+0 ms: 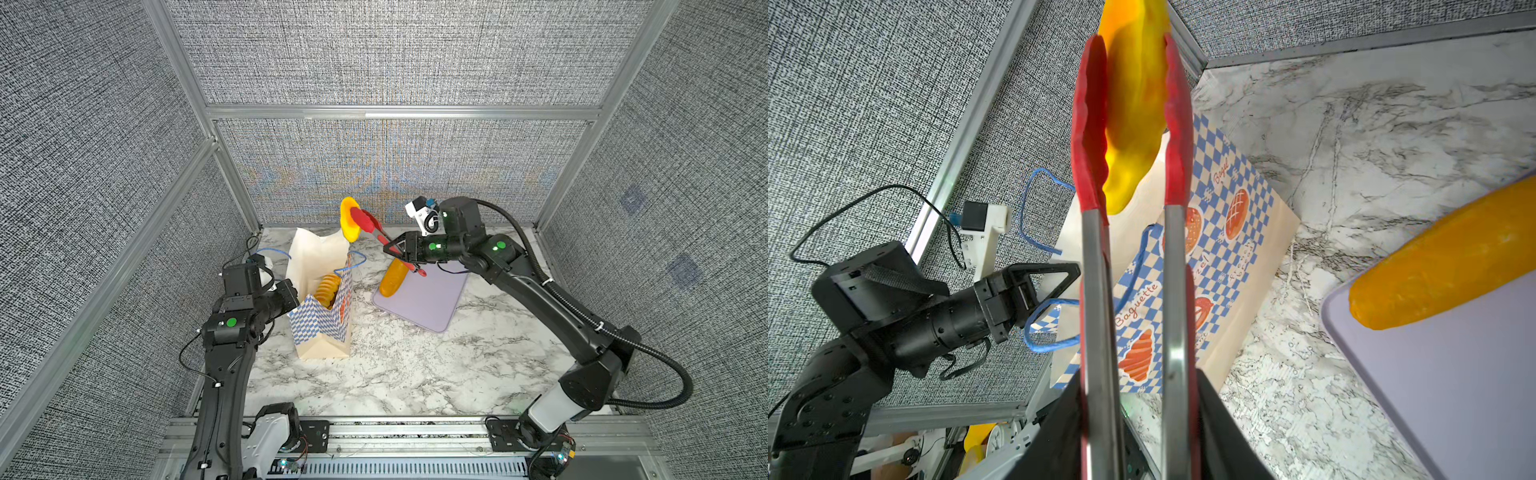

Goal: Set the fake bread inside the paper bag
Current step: 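Carry the flat yellow-orange pastry in the tongs over the paper bag, then open the tongs to drop the flat pastry into the bag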

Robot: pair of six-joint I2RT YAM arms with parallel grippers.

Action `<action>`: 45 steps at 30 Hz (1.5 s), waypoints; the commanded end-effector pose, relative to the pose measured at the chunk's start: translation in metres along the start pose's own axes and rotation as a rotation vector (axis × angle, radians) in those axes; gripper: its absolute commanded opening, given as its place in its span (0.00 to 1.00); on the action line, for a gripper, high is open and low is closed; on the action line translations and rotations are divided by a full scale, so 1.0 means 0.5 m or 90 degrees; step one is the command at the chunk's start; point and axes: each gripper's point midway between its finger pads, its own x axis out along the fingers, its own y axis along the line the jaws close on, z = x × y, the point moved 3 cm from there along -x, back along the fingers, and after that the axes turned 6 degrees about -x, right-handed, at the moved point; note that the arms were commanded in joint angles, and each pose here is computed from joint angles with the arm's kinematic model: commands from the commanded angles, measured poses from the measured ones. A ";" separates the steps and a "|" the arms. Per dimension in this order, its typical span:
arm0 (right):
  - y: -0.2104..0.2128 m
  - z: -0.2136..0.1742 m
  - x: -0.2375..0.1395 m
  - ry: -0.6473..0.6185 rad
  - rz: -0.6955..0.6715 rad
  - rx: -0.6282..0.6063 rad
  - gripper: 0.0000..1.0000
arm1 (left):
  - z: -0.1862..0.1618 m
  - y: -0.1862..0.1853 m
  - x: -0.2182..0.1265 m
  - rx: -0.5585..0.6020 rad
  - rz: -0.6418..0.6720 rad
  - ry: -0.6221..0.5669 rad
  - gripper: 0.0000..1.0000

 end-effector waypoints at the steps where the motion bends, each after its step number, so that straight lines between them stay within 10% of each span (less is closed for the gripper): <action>1: 0.019 0.000 0.005 0.013 0.014 -0.034 0.39 | 0.006 -0.004 -0.002 0.003 -0.006 -0.010 0.03; 45: 0.050 -0.047 0.063 0.115 -0.040 -0.126 0.53 | 0.009 -0.004 0.003 0.002 -0.007 -0.009 0.03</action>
